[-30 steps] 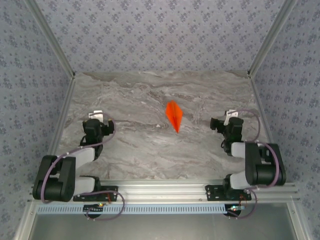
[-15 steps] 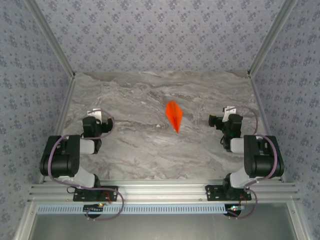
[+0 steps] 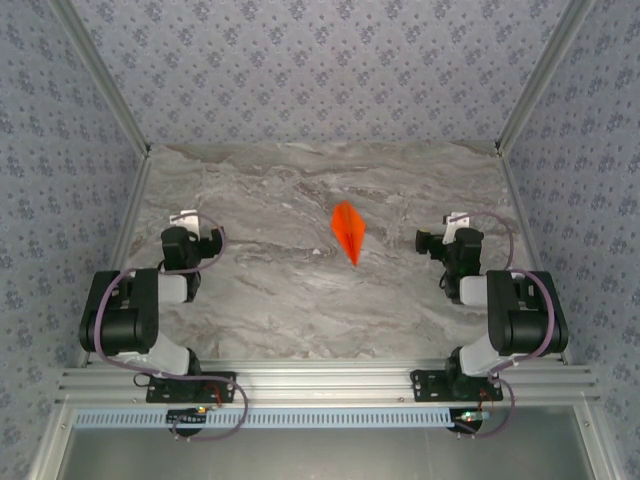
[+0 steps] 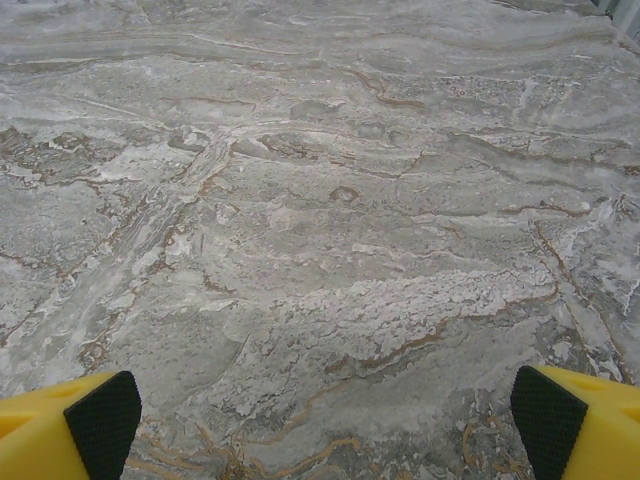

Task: Fold a paper plane with a square sheet of paper (fold left side to right side)
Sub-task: Reset both arms

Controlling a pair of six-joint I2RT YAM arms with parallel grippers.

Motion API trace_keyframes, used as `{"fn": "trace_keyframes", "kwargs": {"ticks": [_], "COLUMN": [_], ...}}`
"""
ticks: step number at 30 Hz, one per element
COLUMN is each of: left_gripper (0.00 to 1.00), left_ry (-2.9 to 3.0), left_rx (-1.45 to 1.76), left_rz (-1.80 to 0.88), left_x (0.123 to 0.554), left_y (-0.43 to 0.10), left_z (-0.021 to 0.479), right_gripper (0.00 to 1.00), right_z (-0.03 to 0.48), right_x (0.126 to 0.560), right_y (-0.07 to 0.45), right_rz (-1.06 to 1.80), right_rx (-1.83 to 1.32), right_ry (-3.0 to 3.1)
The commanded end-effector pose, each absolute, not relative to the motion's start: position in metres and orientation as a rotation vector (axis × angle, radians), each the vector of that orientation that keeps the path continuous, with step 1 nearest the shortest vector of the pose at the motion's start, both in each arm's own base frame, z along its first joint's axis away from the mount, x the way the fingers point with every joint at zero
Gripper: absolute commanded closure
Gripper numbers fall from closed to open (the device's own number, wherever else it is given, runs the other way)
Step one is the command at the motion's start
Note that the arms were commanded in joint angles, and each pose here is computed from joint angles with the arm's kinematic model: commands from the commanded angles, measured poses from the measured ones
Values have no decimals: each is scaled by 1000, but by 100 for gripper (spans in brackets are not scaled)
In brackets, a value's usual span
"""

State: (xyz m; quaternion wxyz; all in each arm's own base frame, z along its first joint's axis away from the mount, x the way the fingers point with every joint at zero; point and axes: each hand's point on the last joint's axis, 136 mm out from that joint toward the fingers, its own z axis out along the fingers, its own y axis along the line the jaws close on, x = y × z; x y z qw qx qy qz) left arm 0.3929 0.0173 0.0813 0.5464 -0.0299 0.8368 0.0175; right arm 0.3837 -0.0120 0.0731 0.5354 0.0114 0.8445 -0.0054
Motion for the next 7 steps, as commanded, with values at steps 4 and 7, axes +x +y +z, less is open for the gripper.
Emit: {"fn": "trace_keyframes", "kwargs": {"ticks": [4, 7], "left_gripper": [2, 2], "left_ry": [1962, 1962], "left_rx": [-69, -68], "left_rz": [15, 15], "left_x": [398, 398], "left_y": [15, 14], "left_z": [89, 89], "right_gripper": [0, 0], "right_z": [83, 82], "right_x": [391, 390], "right_y": [-14, -14], "right_rz": [-44, -44], "right_rx": [15, 15], "right_ry": [1980, 1982]}}
